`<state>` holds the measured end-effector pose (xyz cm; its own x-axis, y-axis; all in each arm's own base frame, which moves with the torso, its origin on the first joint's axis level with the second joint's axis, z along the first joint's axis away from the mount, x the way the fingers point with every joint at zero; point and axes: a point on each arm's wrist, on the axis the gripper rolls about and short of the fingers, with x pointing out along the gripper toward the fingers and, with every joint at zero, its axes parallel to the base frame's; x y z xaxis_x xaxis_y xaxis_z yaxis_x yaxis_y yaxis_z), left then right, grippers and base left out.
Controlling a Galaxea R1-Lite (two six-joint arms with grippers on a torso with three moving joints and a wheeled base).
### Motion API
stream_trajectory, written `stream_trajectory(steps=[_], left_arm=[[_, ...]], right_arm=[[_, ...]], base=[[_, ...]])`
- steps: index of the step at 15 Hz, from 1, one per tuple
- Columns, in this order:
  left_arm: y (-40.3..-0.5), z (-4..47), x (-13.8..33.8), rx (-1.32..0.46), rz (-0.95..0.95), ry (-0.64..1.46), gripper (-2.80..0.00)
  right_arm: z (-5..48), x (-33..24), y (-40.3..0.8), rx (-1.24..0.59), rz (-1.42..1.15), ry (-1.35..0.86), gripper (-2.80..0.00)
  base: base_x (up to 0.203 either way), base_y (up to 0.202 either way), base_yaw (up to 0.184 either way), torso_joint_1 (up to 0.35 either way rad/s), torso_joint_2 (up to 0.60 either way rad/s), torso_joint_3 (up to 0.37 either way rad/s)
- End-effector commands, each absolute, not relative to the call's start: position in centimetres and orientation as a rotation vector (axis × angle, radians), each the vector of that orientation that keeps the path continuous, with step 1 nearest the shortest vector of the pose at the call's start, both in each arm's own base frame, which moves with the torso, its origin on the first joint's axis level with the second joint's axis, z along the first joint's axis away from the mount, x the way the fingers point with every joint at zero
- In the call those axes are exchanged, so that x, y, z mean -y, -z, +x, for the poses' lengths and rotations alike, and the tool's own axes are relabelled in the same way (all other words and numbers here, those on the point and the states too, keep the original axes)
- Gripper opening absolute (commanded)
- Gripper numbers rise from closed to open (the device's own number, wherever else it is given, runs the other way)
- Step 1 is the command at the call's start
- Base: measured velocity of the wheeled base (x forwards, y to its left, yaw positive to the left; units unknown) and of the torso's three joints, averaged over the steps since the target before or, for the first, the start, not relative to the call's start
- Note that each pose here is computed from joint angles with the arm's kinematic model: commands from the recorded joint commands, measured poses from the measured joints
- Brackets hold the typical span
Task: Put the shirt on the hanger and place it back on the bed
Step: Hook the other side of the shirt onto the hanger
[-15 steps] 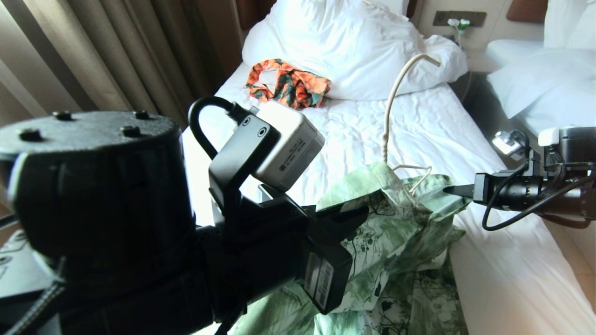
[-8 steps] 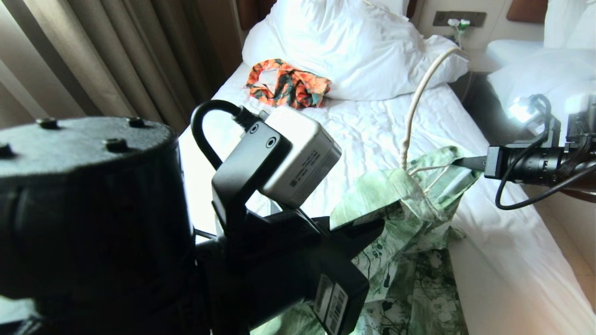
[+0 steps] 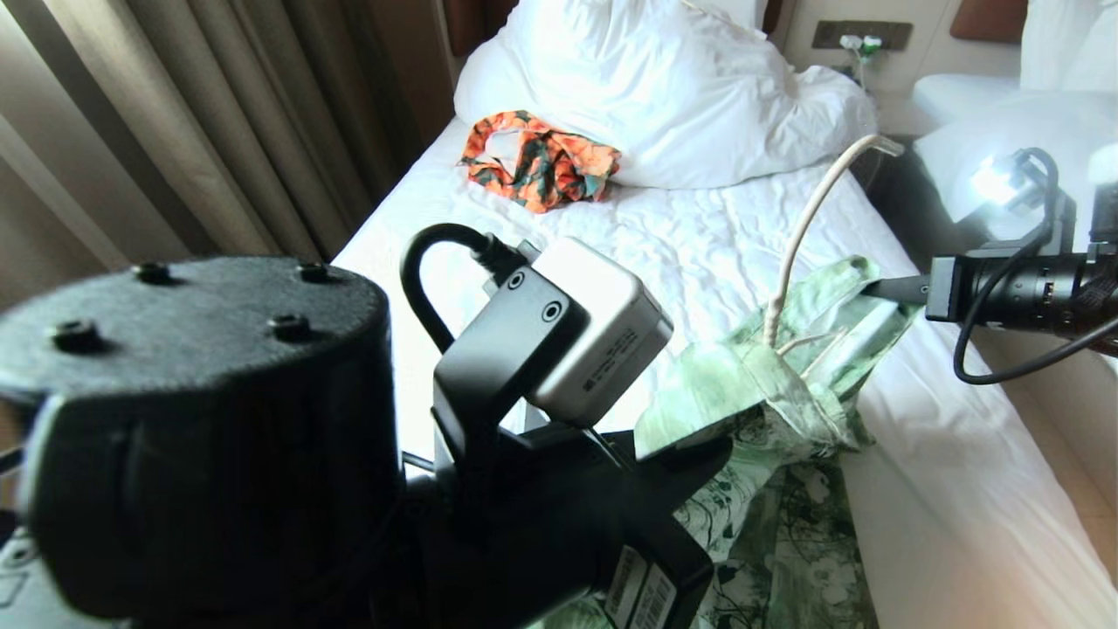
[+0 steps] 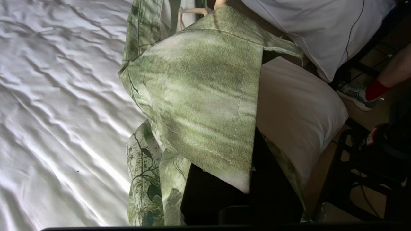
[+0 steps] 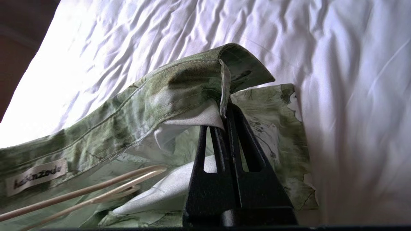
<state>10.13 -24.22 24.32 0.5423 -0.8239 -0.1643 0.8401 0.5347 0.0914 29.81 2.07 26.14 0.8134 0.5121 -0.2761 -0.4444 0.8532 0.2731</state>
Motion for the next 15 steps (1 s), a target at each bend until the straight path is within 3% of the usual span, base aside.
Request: stream_trajectory(steps=[1,15], left_arm=[[-23.8,10.3,24.5,-0.121,0.179,0.993,-2.8],[-22.6,11.2,27.0,-0.105,0.174,0.995,-2.8]], right_arm=[[29.0,-2.3,-26.9,-0.329,0.195,-0.528,-2.8],[21.3,-7.2,-31.5,-0.269,0.135,-0.687,-2.8]], base=[[0.0,0.0,0.0,0.0,0.0,0.0],[0.0,0.0,0.0,0.0,0.0,0.0]])
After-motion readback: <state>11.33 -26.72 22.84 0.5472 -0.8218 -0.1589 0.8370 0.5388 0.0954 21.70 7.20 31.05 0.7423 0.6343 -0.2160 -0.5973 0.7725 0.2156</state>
